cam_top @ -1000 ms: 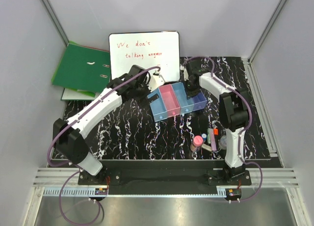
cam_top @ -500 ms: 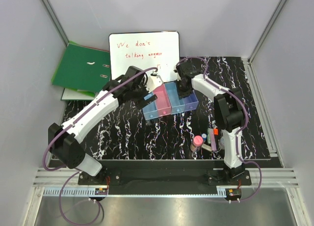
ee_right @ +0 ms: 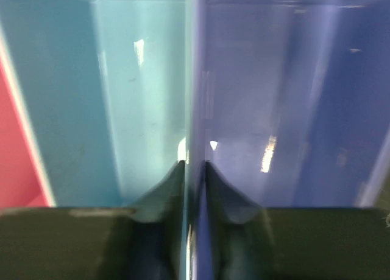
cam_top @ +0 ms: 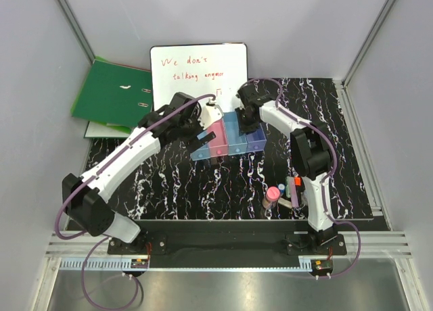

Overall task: Sort the stationery into containers
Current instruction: Move the storage box to the center of the board, then pick up the stationery from the corner of the board.

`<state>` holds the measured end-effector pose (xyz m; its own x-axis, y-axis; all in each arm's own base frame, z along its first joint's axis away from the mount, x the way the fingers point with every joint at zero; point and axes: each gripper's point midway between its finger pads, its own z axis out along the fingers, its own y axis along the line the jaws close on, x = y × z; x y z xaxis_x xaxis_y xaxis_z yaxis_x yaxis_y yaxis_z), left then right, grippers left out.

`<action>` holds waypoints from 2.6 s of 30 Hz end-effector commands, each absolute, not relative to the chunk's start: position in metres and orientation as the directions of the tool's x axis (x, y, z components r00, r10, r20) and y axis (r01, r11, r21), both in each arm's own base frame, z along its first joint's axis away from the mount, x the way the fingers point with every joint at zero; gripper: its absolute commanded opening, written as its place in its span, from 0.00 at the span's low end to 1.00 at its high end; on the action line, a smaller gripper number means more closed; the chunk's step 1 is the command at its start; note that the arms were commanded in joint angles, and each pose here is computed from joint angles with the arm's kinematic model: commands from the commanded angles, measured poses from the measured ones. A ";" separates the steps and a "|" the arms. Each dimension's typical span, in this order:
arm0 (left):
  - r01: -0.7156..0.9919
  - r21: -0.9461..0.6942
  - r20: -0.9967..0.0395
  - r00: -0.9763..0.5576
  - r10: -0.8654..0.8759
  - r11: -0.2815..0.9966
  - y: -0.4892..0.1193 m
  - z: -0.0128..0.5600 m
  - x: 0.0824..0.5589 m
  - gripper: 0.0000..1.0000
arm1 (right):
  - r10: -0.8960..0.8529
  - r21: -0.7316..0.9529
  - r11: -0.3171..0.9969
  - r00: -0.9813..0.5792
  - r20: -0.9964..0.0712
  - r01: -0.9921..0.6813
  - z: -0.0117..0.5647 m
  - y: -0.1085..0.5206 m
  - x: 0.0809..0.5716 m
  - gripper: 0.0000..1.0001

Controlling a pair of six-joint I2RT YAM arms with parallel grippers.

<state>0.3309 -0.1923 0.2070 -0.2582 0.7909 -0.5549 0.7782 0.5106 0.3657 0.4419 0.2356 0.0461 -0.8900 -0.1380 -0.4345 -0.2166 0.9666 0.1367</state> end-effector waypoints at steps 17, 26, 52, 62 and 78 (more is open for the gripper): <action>0.775 0.316 -0.635 -0.256 0.729 0.547 -0.191 0.219 0.311 0.99 | -0.292 0.076 0.891 -0.696 -0.656 -0.447 0.167 0.238 0.421 1.00; 0.890 0.234 -0.625 -0.170 0.762 0.391 -0.209 0.220 0.272 0.99 | -0.320 0.006 0.880 -0.603 -0.730 -0.474 0.245 0.174 0.393 1.00; 0.732 0.306 -0.606 0.643 0.468 -0.609 -0.421 0.177 0.140 0.99 | -0.563 -0.559 0.814 -0.456 -0.689 -0.160 0.294 0.000 0.336 1.00; 0.698 0.302 -0.590 0.672 0.448 -0.649 -0.460 0.152 0.142 0.99 | -0.533 -0.533 0.836 -0.433 -0.727 -0.134 0.304 0.001 0.333 0.99; 0.644 0.310 -0.575 0.713 0.401 -0.700 -0.491 0.130 0.137 0.98 | -0.466 -0.476 0.876 -0.391 -0.794 -0.079 0.322 0.001 0.318 0.98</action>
